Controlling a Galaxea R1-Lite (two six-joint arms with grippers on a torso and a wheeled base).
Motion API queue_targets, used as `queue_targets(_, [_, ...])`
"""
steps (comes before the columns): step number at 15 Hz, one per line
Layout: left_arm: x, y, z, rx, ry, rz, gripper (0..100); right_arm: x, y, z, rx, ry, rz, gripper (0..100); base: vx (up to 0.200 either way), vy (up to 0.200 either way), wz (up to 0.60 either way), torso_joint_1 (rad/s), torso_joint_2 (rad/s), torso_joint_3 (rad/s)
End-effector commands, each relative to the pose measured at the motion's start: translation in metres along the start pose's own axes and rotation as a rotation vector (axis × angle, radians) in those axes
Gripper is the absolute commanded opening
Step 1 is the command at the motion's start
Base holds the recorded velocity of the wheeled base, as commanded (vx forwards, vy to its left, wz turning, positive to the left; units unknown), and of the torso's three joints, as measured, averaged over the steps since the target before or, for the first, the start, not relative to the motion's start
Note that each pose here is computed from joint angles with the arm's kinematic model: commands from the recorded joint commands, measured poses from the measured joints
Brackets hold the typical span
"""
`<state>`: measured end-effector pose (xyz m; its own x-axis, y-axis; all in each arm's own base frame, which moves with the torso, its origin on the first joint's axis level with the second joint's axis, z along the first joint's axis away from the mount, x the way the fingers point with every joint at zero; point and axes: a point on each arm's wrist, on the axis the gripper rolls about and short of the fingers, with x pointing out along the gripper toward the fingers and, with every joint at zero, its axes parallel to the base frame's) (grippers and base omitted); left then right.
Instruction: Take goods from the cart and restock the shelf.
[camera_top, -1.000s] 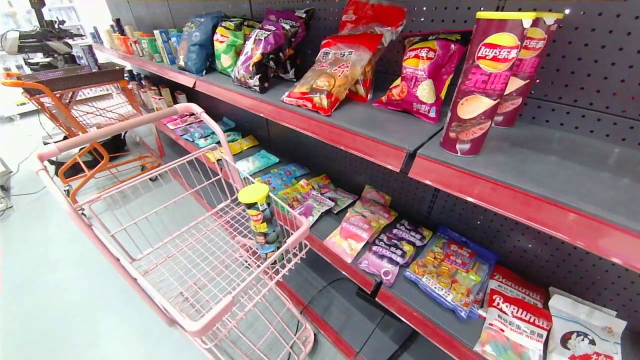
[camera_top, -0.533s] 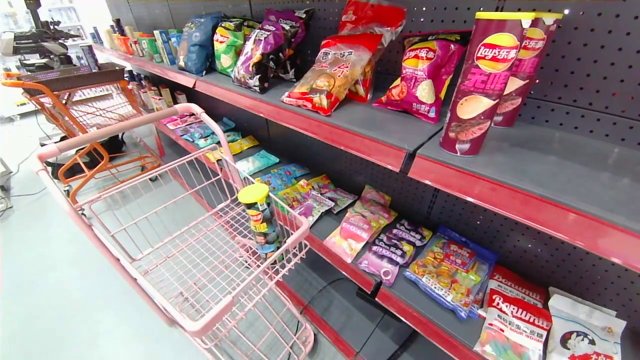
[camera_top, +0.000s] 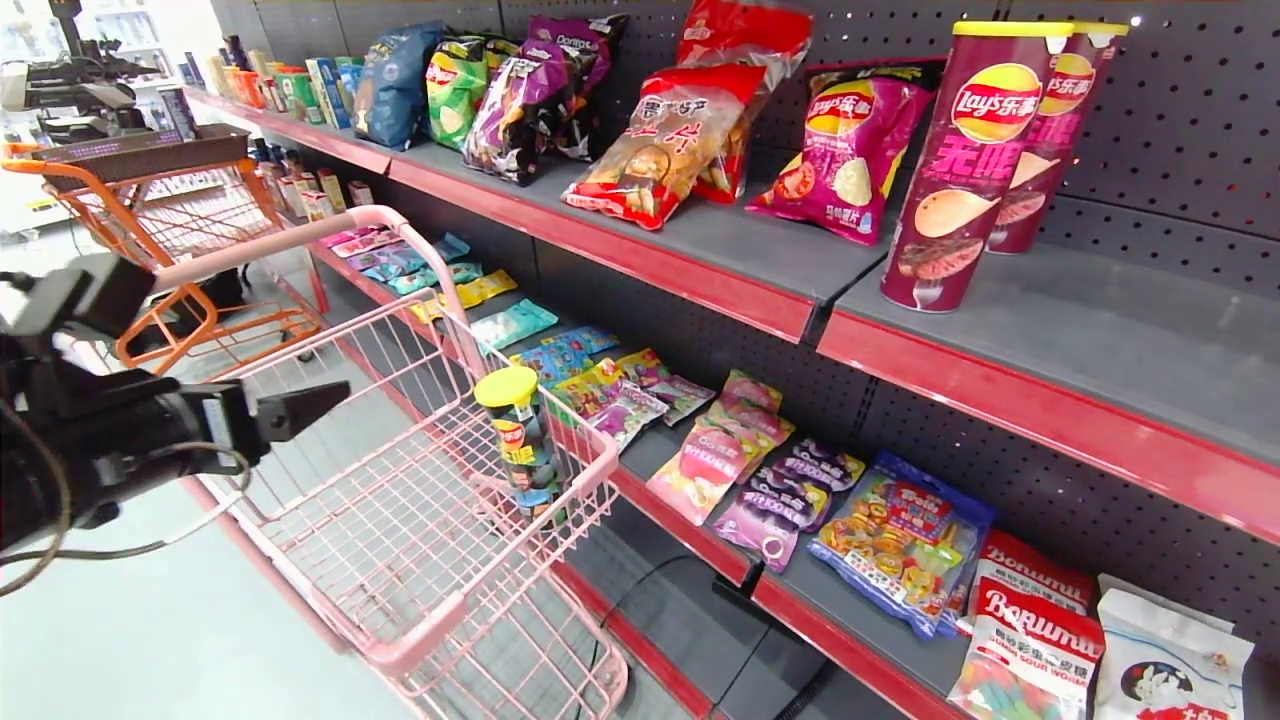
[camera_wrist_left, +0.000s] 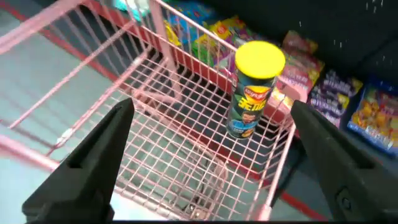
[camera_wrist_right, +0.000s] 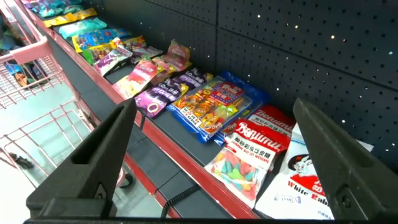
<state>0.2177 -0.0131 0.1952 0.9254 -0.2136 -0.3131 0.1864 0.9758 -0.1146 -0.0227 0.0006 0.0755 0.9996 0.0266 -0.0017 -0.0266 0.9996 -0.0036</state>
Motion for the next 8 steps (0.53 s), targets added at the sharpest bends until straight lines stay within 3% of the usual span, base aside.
queue_targets(1, [0.065,0.007,-0.029,0.025,0.155,-0.068,100,0.0,0.0,0.0,0.001,0.0,0.001,100,0.0,0.0,0.0,0.0,0.0,0.0])
queue_targets(2, [0.081,0.006,-0.037,0.041,0.147,-0.083,100,0.0,0.0,0.0,-0.001,0.0,0.004,100,0.0,0.0,0.0,0.0,0.0,0.0])
queue_targets(6, [0.129,0.007,-0.057,0.053,0.129,-0.141,100,0.0,0.0,0.0,-0.001,0.0,0.004,100,0.0,0.0,0.0,0.0,0.0,0.0])
queue_targets(8, [0.15,0.002,-0.063,0.062,0.13,-0.165,100,0.0,0.0,0.0,-0.001,0.0,0.003,100,0.0,0.0,0.0,0.0,0.0,0.0])
